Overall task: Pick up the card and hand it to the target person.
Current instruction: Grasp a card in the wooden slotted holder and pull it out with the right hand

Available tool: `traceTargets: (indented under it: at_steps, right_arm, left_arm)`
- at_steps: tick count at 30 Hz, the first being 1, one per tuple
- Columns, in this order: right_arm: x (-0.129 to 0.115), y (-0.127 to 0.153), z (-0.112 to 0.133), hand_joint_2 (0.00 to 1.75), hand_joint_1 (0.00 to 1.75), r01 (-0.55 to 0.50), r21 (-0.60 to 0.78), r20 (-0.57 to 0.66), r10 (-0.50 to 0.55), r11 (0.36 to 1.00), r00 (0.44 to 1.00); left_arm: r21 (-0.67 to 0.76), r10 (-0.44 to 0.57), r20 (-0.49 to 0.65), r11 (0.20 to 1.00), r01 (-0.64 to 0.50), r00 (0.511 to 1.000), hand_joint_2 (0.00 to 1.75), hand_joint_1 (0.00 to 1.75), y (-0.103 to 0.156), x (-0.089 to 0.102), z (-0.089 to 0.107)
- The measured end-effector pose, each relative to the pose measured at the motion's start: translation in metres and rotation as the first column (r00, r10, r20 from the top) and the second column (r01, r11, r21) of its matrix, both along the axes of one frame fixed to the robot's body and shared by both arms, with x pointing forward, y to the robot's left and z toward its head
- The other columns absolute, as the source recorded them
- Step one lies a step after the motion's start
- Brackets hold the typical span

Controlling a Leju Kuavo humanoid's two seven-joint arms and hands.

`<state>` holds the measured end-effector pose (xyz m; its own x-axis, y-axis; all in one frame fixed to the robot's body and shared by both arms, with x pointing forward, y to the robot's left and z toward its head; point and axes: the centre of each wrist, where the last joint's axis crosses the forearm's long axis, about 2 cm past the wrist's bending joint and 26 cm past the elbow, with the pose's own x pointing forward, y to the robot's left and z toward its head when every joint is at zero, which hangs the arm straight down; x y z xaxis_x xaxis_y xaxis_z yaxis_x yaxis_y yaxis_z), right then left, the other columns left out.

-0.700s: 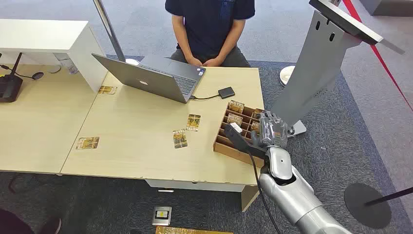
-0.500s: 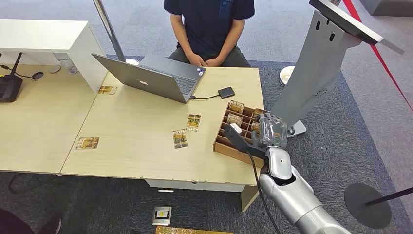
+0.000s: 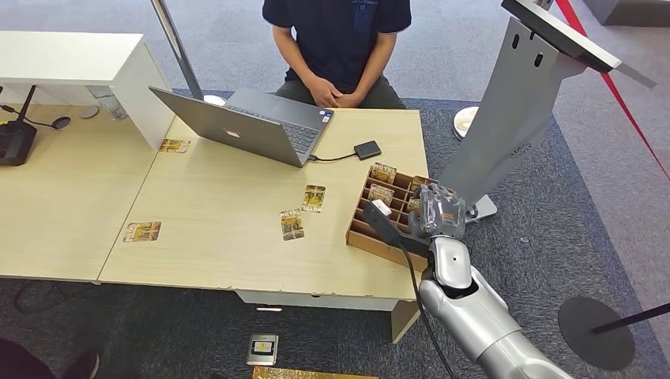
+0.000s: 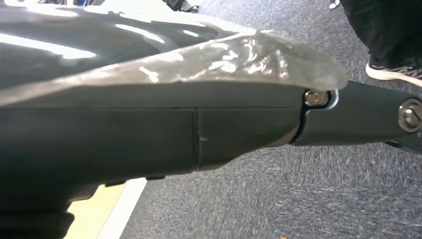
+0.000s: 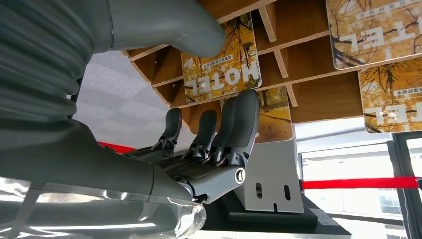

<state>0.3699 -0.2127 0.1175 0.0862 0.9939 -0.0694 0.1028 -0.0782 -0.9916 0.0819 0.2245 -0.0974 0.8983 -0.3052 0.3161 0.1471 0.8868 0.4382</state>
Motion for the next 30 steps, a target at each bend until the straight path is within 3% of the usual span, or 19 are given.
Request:
traceTargets:
  at_steps: [30]
  right_arm:
    - [-0.0023, 0.0007, -0.0023, 1.75, 0.79, 0.041, -0.048, -0.006, -0.042, 0.998, 0.999]
  left_arm:
    - [0.003, -0.014, 0.003, 1.0, 0.014, 1.0, 0.0, 0.0, -0.0001, 0.001, 0.0002]
